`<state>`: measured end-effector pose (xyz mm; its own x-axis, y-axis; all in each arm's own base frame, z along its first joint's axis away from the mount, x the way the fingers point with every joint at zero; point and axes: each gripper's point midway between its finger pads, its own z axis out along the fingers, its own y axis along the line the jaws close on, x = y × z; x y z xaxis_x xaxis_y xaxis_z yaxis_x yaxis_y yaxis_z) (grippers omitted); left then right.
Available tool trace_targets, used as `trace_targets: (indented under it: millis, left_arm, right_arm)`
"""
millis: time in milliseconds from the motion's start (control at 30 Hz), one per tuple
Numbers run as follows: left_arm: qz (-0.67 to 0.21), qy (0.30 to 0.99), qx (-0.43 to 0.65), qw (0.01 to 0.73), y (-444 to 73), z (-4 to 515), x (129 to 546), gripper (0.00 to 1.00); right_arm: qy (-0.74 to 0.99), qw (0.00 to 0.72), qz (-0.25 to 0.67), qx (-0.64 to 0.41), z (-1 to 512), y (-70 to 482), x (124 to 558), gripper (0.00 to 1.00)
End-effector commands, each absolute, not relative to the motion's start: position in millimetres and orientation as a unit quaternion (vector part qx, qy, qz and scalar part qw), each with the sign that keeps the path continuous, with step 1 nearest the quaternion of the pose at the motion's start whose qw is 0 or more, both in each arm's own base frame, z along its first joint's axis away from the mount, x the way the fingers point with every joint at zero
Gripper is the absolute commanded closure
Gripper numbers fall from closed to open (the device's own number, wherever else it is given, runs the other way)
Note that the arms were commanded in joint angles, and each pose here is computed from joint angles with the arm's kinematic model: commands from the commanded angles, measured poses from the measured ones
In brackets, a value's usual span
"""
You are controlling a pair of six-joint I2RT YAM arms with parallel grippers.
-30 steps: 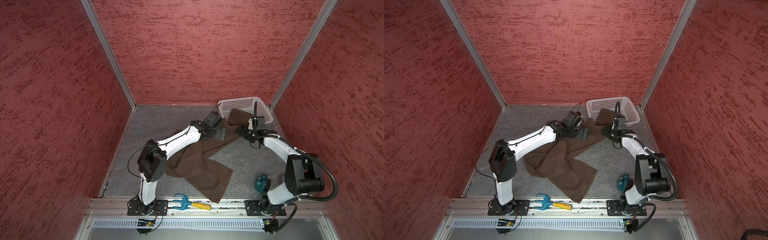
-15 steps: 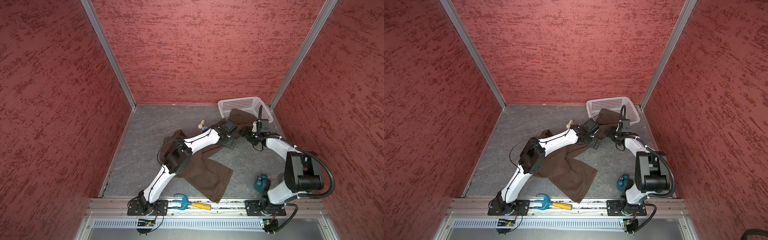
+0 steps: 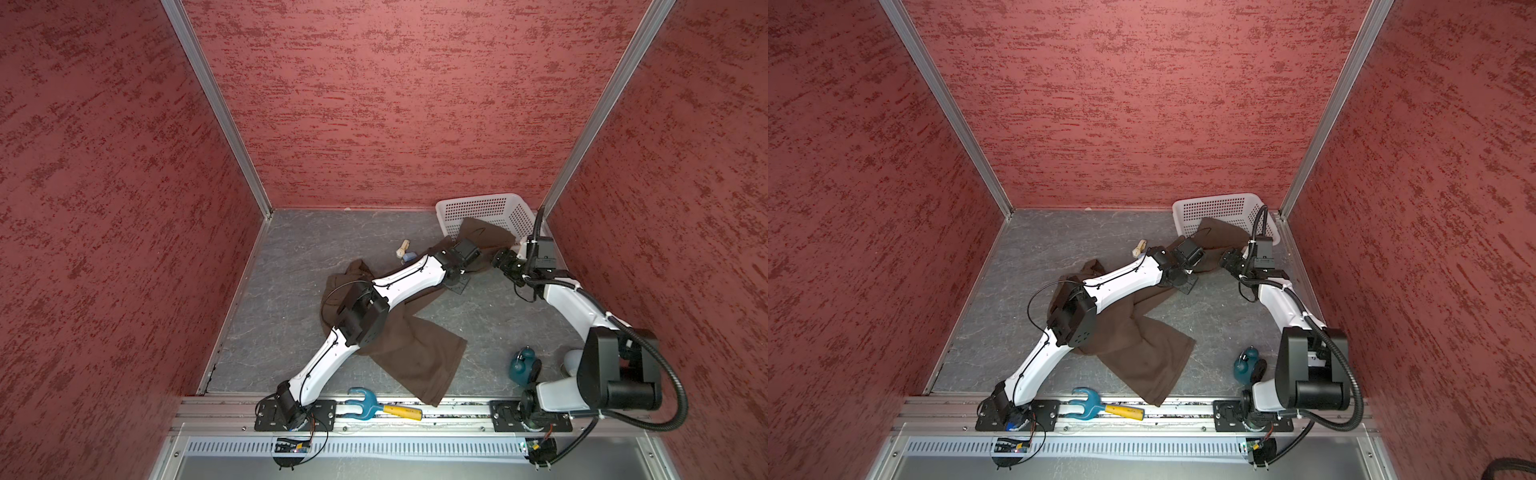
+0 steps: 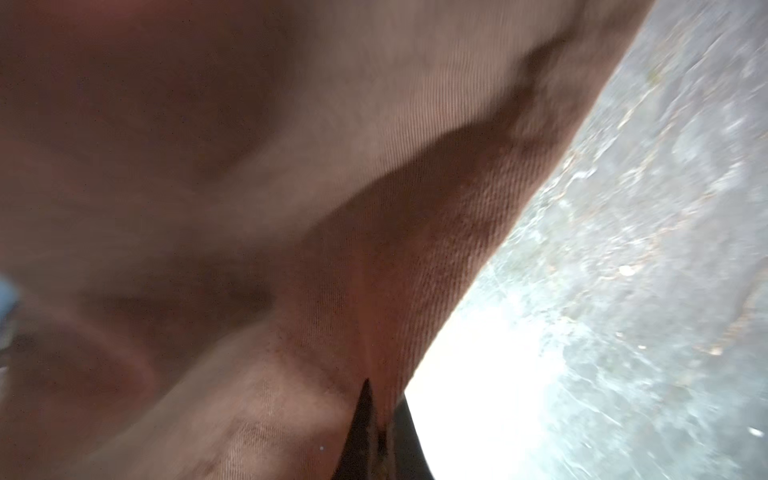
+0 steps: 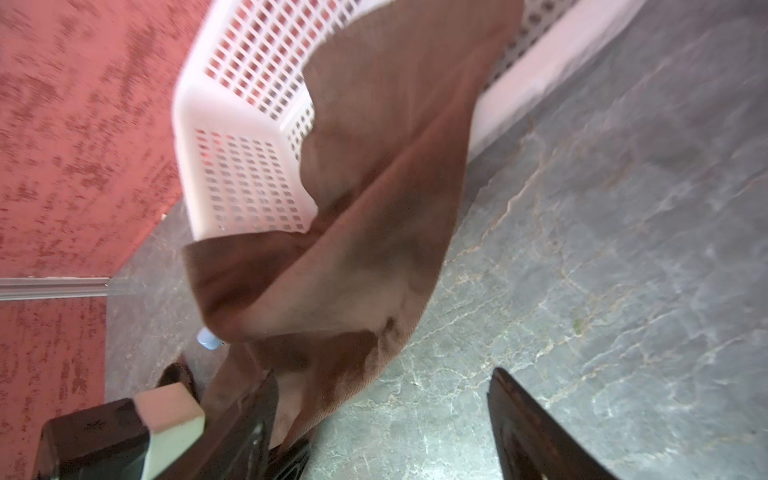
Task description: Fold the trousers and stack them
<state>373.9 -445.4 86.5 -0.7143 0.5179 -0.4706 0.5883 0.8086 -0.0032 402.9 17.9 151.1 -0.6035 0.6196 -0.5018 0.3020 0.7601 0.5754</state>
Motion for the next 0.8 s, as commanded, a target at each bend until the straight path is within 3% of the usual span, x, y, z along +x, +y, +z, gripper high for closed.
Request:
trace_targets:
  millis: [0, 233, 367, 467, 567, 767]
  left_arm:
    - [-0.077, 0.908, 0.28, 0.301, -424.5, 177.8, 382.6, 1.0]
    - [-0.124, 0.854, 0.182, 0.471, -332.3, 358.2, 365.2, 1.0]
    - [-0.134, 0.801, 0.082, 0.578, -247.9, 418.3, 335.0, 1.0]
    - [-0.131, 0.781, -0.033, 0.61, -164.8, 417.3, 316.6, 1.0]
    - [-0.14, 0.781, -0.142, 0.591, -92.4, 388.5, 302.2, 1.0]
    - [-0.16, 0.794, -0.203, 0.551, -58.9, 350.5, 291.1, 1.0]
  right_arm:
    - [0.854, 0.391, 0.203, 0.277, 169.5, 5.1, 398.6, 0.21]
    - [0.832, 0.45, 0.182, 0.267, 202.9, -5.0, 390.9, 0.25]
    - [0.83, 0.465, 0.178, 0.25, 212.9, -4.2, 390.4, 0.31]
    - [0.837, 0.468, 0.172, 0.224, 214.1, 4.7, 390.5, 0.32]
    - [0.848, 0.464, 0.16, 0.2, 209.1, 17.2, 391.8, 0.33]
    - [0.86, 0.45, 0.179, 0.162, 206.1, 50.8, 404.2, 0.34]
